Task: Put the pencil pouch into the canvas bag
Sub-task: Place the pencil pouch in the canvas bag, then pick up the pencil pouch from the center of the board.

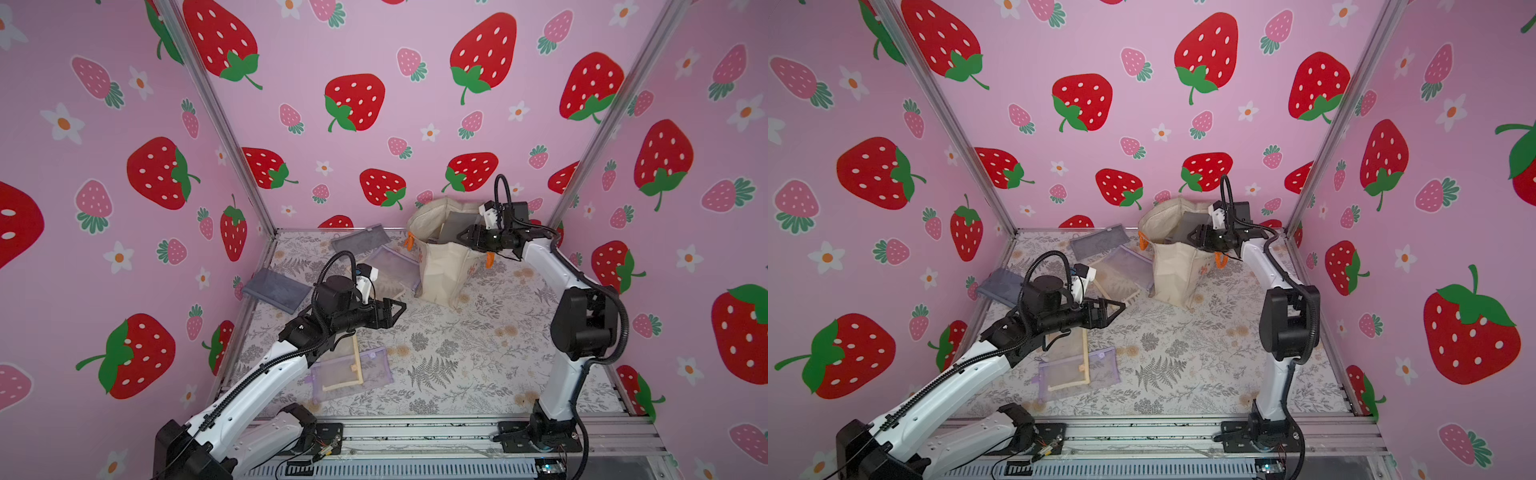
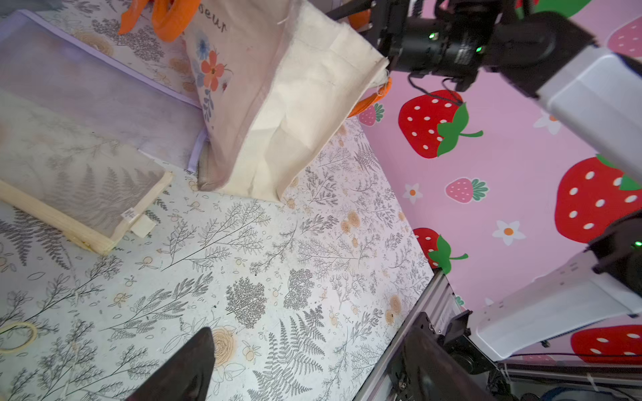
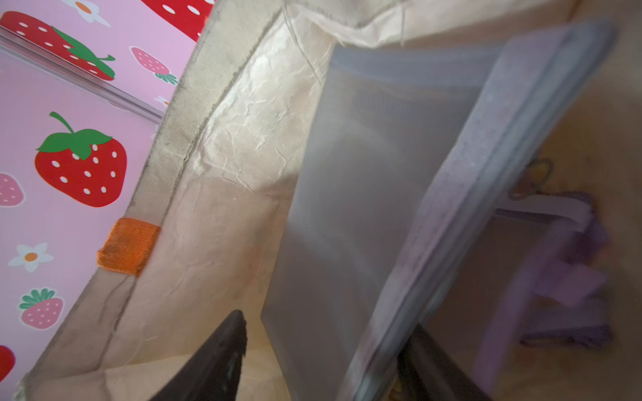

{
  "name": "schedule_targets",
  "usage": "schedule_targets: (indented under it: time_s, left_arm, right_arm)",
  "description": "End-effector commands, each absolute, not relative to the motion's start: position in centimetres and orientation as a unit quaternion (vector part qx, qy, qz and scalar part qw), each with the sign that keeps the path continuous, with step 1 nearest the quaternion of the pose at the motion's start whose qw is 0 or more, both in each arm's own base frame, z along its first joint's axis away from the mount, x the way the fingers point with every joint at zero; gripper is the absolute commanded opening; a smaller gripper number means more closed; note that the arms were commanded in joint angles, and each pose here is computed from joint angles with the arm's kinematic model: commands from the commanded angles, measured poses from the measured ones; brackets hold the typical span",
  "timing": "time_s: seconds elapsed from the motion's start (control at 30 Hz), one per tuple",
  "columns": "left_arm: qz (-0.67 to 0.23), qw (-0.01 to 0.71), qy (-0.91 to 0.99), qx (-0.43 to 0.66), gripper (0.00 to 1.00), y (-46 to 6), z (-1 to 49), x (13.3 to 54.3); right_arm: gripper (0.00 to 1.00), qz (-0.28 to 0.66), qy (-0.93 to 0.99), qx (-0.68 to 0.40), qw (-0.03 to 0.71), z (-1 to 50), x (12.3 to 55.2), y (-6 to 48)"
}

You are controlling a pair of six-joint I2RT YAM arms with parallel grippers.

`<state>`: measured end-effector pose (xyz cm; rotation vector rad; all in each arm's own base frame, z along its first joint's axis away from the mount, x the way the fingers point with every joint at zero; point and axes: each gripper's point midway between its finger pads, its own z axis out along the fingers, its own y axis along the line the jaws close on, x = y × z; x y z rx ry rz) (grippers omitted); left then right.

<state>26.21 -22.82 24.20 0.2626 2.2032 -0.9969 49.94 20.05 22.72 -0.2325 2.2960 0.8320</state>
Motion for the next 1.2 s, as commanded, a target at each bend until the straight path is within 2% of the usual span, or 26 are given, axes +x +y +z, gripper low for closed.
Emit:
schedule_targets:
  time_s: [0.0, 0.17, 0.27, 0.37, 0.5, 0.7, 0.9, 1.17]
  left_arm:
    - [-0.352, 0.348, 0.865, 0.089, 0.87, -22.0, 24.2, 27.1]
    - [-0.291, 0.298, 0.909, 0.019, 0.87, -18.9, 19.9, 28.3]
    - [-0.295, 0.239, 0.925, -0.026, 0.87, -17.0, 16.6, 28.5]
    - [-0.283, 0.212, 0.932, -0.079, 0.87, -14.3, 14.1, 28.8]
    - [-0.225, 0.204, 0.942, -0.14, 0.87, -10.4, 11.6, 28.5]
    - [-0.155, 0.177, 0.954, -0.188, 0.87, -7.4, 8.1, 26.7]
    - [-0.071, 0.187, 0.949, -0.245, 0.85, -3.5, 6.1, 24.1]
    - [-0.123, 0.161, 0.932, -0.302, 0.83, -2.7, 3.4, 22.9]
  right_arm:
    - [0.73, 0.262, 0.872, -0.123, 0.395, 28.4, 48.7, 18.7]
    - [0.77, 0.204, 0.873, -0.163, 0.413, 31.0, 46.1, 19.1]
    - [0.79, 0.181, 0.871, -0.196, 0.413, 31.6, 43.5, 20.5]
    - [0.8, 0.181, 0.869, -0.229, 0.4, 31.0, 40.2, 22.7]
    - [0.8, 0.199, 0.867, -0.266, 0.372, 28.6, 35.1, 26.1]
    - [0.8, 0.249, 0.867, -0.308, 0.304, 22.9, 28.1, 31.4]
    - [0.81, 0.307, 0.866, -0.321, 0.229, 17.1, 23.8, 36.3]
    - [0.78, 0.379, 0.846, -0.333, 0.172, 13.8, 21.5, 42.8]
